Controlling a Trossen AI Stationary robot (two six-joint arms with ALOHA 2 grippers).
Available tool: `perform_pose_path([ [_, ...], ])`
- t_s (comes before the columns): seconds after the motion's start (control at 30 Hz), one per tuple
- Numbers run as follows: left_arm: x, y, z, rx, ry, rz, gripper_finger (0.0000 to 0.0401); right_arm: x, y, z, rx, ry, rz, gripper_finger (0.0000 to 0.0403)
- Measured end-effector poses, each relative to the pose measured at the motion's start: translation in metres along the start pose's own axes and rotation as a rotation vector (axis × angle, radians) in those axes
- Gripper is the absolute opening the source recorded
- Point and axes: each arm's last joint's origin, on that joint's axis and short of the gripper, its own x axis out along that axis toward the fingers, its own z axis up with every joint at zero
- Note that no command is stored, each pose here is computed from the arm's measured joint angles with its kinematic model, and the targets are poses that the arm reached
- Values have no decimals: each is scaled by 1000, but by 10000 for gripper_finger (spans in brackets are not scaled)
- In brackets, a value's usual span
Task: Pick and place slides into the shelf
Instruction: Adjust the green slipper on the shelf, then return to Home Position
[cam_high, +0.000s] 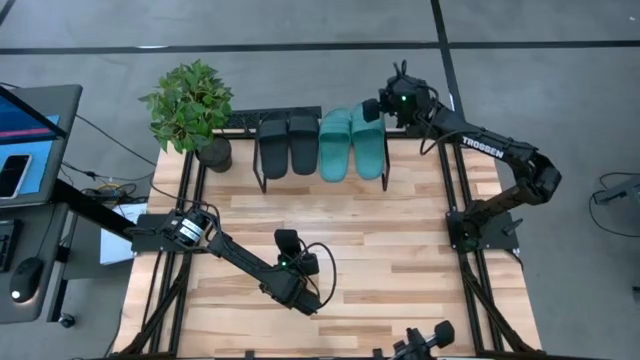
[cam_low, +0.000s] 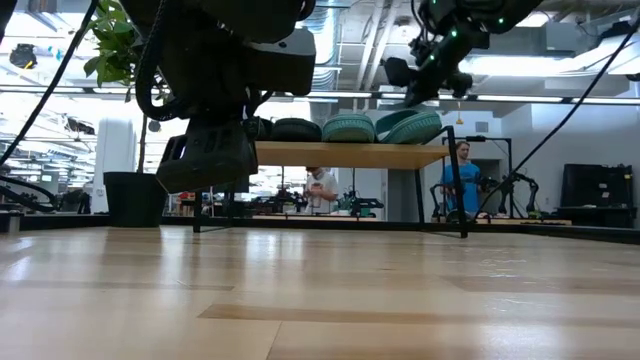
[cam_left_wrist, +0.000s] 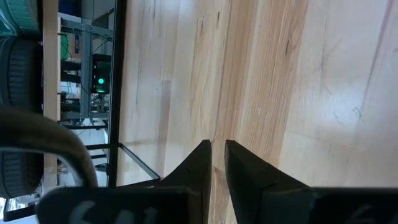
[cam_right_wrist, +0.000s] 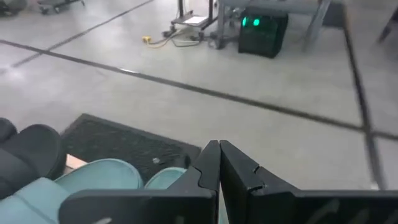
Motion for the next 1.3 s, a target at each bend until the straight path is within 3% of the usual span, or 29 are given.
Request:
perform_pose_path([
  [0.1, 0, 0, 0, -1, -1, -1, 36, 6, -5, -13, 31, 37, 3, 0],
  [0.4, 0, 0, 1, -5, -4, -3, 36, 24, -26, -63, -26, 155, -90, 0],
  [0.7, 0, -1, 2, 4, -14, -10, 36, 24, -28, -72, -73, 134, -118, 0],
  [0.87, 0, -1, 2, 3, -17, -5, 36, 14, -20, -60, -59, 24, -69, 0],
  [1.13, -14, 9, 4, -66, -115, 128, 36, -21, -9, -28, -41, -215, 25, 0],
  [1.23, -35, 20, 2, -89, -167, 200, 36, -38, -1, -16, -45, -310, 171, 0],
  [1.3, -50, 24, 5, -159, -283, 233, 36, -47, 5, -13, -61, -340, 317, 0],
])
